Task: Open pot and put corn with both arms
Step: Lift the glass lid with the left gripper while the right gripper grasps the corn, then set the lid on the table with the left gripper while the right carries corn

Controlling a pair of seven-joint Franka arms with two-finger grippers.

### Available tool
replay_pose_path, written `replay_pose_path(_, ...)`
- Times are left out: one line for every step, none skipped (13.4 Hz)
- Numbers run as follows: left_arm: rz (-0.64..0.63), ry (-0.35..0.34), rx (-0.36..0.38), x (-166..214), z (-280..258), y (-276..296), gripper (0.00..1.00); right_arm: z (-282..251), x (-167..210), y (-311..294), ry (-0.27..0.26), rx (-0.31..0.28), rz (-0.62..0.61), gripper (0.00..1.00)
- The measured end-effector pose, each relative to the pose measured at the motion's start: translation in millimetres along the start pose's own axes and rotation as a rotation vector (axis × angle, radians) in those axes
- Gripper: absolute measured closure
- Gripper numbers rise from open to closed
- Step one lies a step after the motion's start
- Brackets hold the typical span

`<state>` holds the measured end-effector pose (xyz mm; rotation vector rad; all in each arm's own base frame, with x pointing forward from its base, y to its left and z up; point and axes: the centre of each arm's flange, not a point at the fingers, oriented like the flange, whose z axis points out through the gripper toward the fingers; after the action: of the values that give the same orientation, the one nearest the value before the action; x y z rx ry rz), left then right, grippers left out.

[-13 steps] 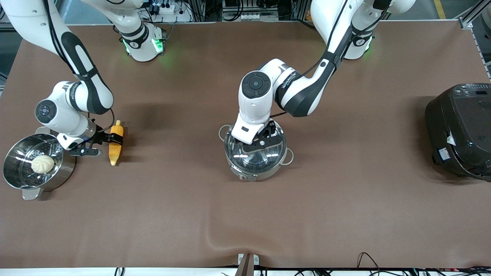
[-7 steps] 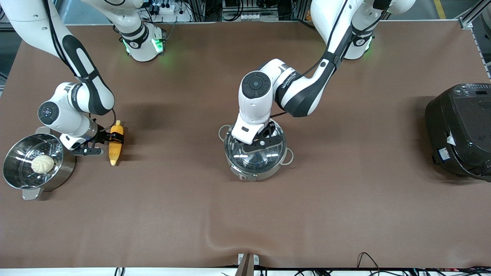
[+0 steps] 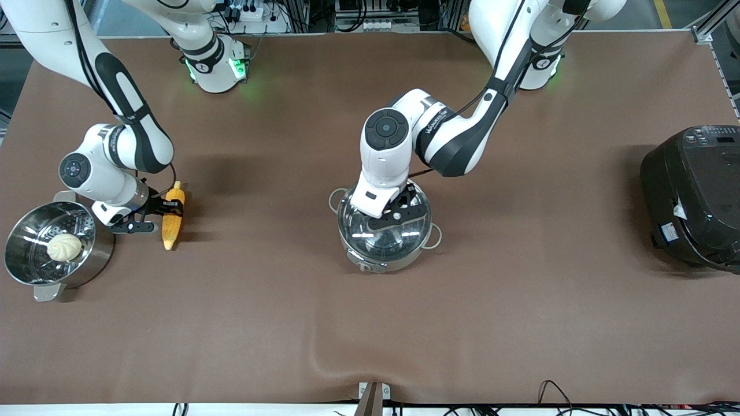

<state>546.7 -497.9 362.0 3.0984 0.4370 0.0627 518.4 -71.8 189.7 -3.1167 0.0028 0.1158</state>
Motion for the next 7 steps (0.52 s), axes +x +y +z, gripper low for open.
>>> replay_pose_path(-0.012, 0.001, -0.001, 6.8, -14.7, -5.6, 0.50, -1.2, 0.9, -0.7, -0.004, 0.001, -0.001, 0.59)
replay_pose_path(-0.027, 0.000, 0.003, 16.4, -37.3, -16.5, 0.50, -4.4, 3.4, -3.7, -0.012, 0.004, -0.007, 0.63)
replay_pose_path(-0.030, -0.003, 0.010, 27.0, -65.5, -32.2, 0.50, -10.5, 7.4, -9.0, -0.026, 0.008, -0.016, 0.67)
replay_pose_path(-0.023, -0.008, 0.017, 36.3, -96.2, -51.2, 0.50, -20.7, 13.2, -15.3, -0.042, 0.012, -0.025, 0.67)
replay_pose_path(-0.019, -0.012, 0.024, 44.3, -127.5, -72.5, 0.50, -36.6, 20.5, -23.6, -0.061, 0.015, -0.029, 0.67)
replay_pose_path(-0.024, -0.016, 0.031, 51.8, -155.5, -94.9, 0.50, -58.1, 29.0, -35.7, -0.082, 0.017, -0.030, 0.67)
replay_pose_path(-0.029, -0.020, 0.037, 61.1, -178.1, -119.3, 0.50, -85.7, 38.5, -52.5, -0.101, 0.016, -0.025, 0.67)
